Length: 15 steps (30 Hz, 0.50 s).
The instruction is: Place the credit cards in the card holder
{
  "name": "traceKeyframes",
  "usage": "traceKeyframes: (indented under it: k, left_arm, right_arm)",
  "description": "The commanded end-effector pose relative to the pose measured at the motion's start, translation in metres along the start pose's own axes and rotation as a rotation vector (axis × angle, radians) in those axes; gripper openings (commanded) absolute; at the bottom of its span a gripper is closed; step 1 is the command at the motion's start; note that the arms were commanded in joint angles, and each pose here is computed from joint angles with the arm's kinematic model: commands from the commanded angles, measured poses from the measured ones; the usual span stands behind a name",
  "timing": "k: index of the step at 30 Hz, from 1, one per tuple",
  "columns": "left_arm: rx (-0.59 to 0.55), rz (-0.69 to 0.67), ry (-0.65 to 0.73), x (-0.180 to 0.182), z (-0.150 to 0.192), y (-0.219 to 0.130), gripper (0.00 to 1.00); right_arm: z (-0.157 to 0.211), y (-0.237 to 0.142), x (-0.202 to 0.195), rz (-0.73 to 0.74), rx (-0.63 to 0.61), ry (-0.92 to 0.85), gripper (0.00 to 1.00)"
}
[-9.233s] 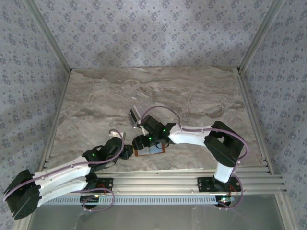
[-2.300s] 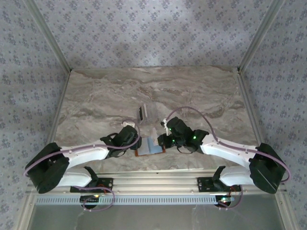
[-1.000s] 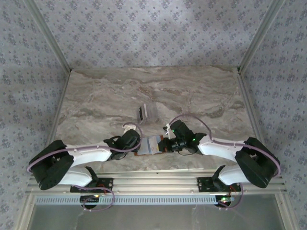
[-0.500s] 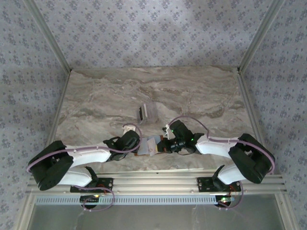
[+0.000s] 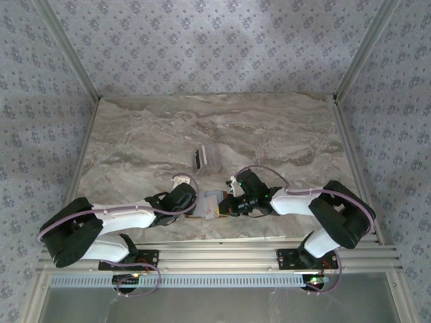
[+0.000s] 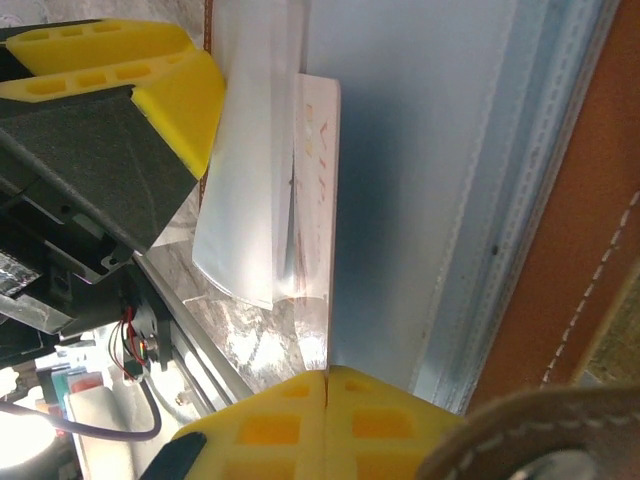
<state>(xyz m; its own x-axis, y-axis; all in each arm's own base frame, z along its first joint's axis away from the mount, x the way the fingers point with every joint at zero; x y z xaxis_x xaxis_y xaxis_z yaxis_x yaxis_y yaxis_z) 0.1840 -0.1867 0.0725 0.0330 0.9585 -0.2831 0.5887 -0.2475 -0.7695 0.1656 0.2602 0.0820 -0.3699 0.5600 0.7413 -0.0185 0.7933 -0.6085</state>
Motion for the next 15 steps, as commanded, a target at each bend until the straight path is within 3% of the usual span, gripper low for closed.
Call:
traceKeyframes:
  k: [1, 15]
  left_arm:
    - [0.003, -0.02, 0.002, 0.006, 0.005, 0.001, 0.39]
    - [-0.052, -0.044, -0.02, 0.019, 0.0, -0.016, 0.35]
  right_arm:
    - [-0.006, 0.002, 0.009, -0.049, 0.004, -0.005, 0.0]
    - [-0.01, -0.004, 0.022, -0.092, -0.026, -0.047, 0.0]
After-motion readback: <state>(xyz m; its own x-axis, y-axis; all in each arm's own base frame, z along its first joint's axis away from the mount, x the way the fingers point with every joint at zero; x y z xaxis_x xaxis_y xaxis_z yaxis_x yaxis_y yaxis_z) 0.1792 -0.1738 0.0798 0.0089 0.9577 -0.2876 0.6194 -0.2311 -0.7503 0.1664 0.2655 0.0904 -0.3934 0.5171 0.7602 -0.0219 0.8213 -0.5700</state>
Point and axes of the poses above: each hand's point on the last joint's axis, 136 mm out from that joint toward the fingers, its own y axis out along the fingers, its own x axis along the line the jaws close on, z = x × y, the point moved 6 cm from there along -y, back along the fingers, and after that the axes turned 12 degrees about -y, right-handed, at the moved point
